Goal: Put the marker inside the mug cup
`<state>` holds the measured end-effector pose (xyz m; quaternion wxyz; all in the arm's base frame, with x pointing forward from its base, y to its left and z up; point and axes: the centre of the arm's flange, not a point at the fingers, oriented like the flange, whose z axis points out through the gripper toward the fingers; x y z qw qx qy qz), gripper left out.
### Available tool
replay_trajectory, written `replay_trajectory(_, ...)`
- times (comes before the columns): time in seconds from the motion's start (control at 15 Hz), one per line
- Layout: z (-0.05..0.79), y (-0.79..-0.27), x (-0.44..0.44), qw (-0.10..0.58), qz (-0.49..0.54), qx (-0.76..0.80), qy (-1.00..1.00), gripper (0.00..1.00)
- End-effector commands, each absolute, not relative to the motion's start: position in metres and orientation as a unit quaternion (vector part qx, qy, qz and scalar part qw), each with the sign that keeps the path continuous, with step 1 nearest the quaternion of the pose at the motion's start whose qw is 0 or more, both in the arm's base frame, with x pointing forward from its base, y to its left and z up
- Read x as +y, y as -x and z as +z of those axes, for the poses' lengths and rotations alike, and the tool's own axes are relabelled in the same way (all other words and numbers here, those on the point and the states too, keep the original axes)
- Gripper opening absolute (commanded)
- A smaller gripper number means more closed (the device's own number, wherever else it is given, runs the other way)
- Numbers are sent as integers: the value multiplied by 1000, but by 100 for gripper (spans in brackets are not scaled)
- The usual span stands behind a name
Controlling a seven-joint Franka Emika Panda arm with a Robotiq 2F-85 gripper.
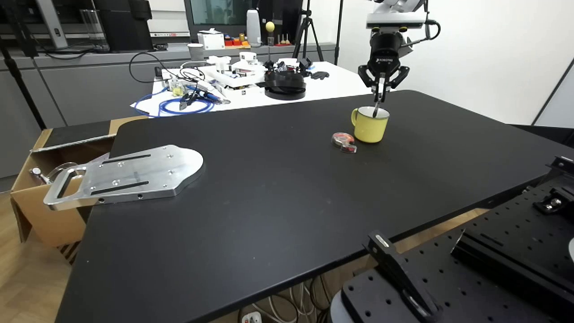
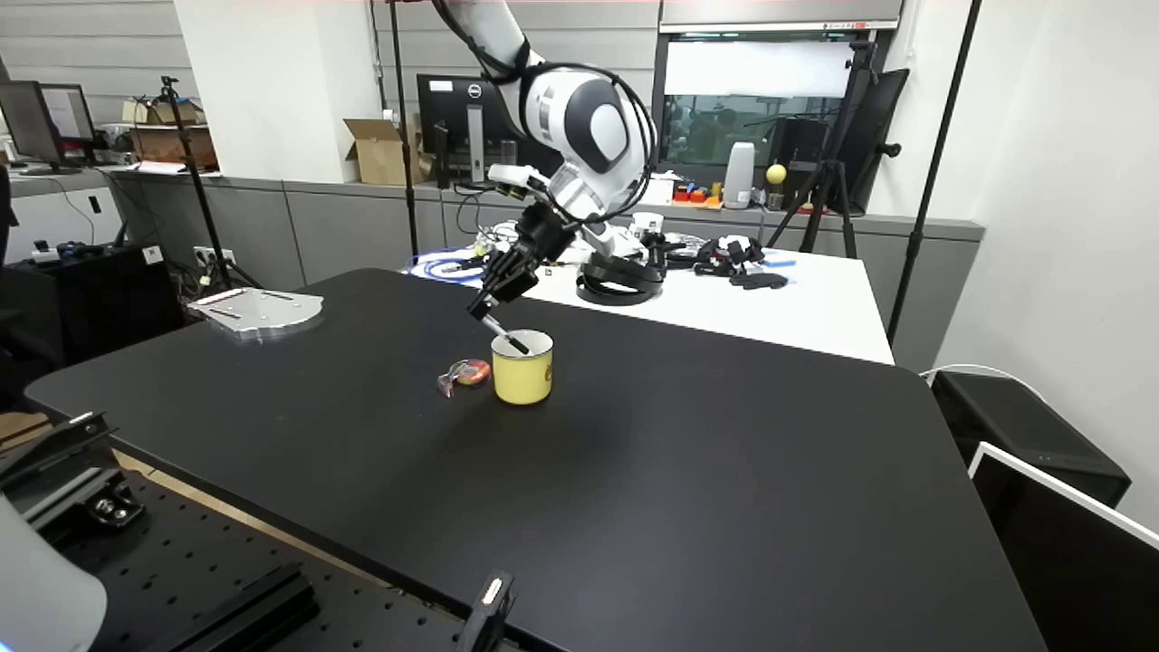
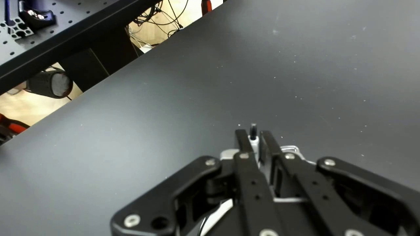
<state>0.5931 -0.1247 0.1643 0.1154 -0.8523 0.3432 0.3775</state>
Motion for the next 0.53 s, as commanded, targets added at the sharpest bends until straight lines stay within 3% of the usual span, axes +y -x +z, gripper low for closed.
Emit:
replay_trajectory(0.0,157,-600,-122,123,371,339,856,22)
replay_trajectory(0.07,158,-600,-120,122,371,336,857,39)
replay_trajectory(0.47,164,-600,-117,121,363,326,864,79)
